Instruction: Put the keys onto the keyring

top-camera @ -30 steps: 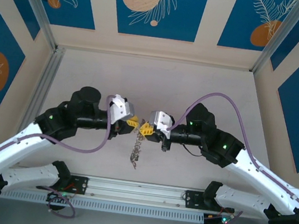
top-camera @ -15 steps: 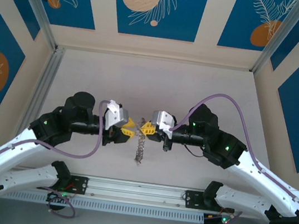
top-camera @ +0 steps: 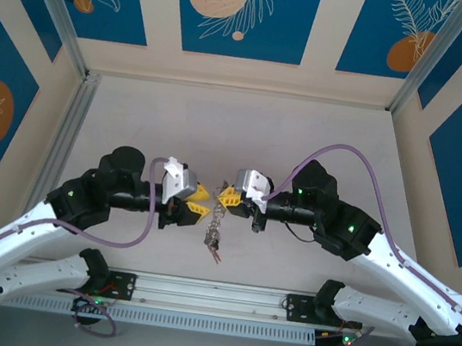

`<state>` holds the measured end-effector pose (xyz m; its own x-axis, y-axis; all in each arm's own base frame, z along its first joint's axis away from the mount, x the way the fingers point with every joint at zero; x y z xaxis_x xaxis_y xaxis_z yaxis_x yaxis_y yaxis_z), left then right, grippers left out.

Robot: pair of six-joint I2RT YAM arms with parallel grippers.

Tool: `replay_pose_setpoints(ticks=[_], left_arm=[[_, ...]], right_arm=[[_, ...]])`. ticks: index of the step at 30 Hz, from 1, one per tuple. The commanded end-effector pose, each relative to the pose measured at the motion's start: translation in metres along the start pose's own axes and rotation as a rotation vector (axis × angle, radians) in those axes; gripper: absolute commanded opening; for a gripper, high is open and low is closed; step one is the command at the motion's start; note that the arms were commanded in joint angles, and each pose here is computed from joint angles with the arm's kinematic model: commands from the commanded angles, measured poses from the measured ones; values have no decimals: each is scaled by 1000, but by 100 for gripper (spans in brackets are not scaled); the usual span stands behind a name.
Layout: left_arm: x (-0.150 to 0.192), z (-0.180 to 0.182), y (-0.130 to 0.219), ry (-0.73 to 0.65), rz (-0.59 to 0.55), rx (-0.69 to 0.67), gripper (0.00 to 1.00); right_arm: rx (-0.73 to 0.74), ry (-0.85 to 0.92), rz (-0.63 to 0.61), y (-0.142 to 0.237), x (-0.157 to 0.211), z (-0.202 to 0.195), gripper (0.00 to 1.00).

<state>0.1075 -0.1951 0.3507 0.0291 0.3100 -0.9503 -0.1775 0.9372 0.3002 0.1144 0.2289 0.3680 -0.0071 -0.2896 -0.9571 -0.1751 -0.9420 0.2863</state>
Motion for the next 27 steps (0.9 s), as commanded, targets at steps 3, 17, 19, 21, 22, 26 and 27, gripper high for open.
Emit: replay_pose_setpoints(ticks=[3, 17, 19, 21, 22, 26, 27], left_arm=[[-15, 2, 12, -78, 32, -53, 32], [-23, 7, 0, -128, 83, -21, 27], [-23, 7, -1, -130, 80, -20, 27], [-23, 8, -2, -134, 84, -18, 25], [-22, 9, -4, -136, 88, -15, 24], [-21, 9, -8, -140, 94, 3, 9], [-21, 9, -9, -141, 95, 9, 7]], right_arm=[[-11, 8, -55, 4, -9, 1, 0], [-47, 8, -39, -3, -11, 3, 0], [-46, 6, -33, -5, -11, 1, 0], [-50, 8, -34, -6, -11, 2, 0], [-52, 8, -34, -6, -11, 2, 0], [-48, 8, -34, -6, -12, 1, 0], [-48, 9, -35, -6, -12, 1, 0]])
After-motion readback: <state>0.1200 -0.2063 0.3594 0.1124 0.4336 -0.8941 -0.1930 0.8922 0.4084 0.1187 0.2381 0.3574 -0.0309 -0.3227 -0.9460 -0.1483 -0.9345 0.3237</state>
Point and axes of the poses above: each hand's point on the last joint's axis, 136 mm out from that joint toward the fingers, its own y axis back along the fingers, its own z axis along the line the jaws close on, x = y × z, the point moved 8 cm from there along y, back along the fingers, and after that the axes turned 8 degrees about -y, right-handed, at the moved point
